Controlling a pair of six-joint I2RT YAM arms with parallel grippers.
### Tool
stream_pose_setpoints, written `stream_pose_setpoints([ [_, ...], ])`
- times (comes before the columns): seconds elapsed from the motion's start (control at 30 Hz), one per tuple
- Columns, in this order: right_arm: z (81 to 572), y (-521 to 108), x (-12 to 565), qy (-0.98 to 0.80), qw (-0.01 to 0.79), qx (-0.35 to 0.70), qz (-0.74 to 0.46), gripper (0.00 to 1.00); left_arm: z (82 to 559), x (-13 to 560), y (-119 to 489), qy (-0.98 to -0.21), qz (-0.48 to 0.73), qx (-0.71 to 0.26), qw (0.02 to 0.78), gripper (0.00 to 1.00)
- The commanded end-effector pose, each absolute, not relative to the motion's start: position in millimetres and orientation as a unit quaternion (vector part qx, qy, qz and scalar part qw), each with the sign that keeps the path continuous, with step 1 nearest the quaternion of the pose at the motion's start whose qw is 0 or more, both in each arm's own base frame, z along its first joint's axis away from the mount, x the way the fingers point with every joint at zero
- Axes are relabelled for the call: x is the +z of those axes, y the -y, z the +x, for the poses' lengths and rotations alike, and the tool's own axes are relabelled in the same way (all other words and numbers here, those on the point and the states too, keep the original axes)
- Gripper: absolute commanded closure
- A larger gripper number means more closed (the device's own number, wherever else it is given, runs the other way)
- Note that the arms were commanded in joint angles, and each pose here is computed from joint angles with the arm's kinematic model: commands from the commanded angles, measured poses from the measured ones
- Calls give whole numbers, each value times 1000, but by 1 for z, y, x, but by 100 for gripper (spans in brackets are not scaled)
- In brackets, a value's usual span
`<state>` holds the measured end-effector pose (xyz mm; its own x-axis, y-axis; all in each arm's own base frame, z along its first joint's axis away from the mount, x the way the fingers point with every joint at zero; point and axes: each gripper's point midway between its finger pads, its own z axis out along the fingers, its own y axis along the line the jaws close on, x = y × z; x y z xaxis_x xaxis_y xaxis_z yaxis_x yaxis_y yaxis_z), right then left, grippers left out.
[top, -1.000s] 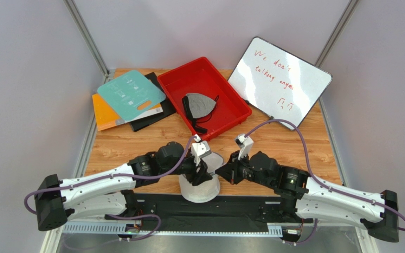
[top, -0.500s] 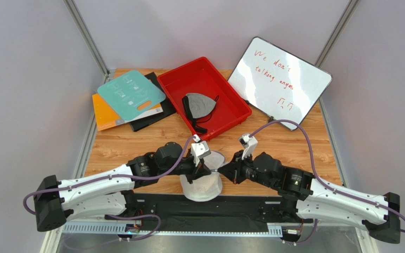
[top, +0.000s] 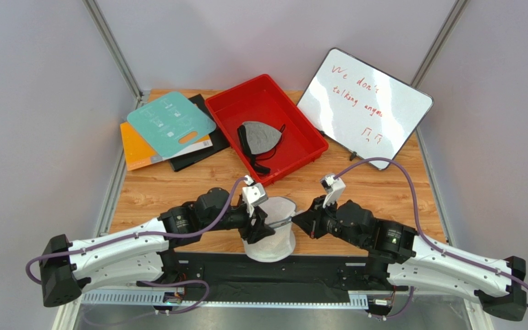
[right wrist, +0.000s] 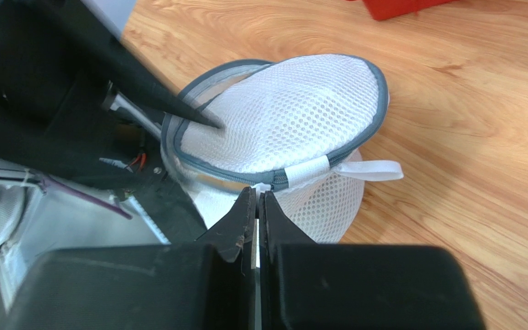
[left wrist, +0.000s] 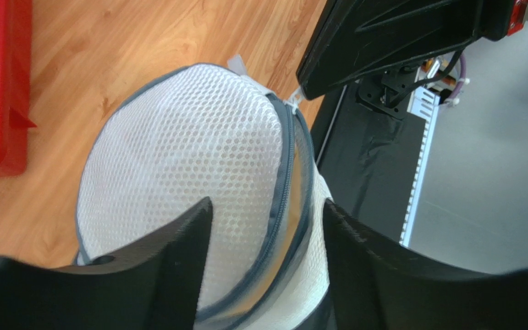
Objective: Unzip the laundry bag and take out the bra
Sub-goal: Unzip the laundry bag at the center of the board.
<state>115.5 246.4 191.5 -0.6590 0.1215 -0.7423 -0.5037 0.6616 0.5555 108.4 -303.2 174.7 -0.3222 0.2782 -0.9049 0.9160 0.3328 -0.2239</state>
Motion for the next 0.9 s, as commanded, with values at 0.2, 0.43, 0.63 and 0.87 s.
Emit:
stream_pose_setpoints([
  [0.2,120,-241,174,-832,397,369,-118,100,166,206,261,-800,193,-333,461,14],
  [0.43,117,-239,162,-838,389,364,-122,100,169,169,207,-850,27,-325,413,19],
  [0.63,117,-232,151,-841,389,360,-106,100,135,124,198,-870,-36,-363,332,28],
  [0.87,118,-232,150,-843,388,354,-112,100,136,122,210,-845,-71,-418,325,30],
])
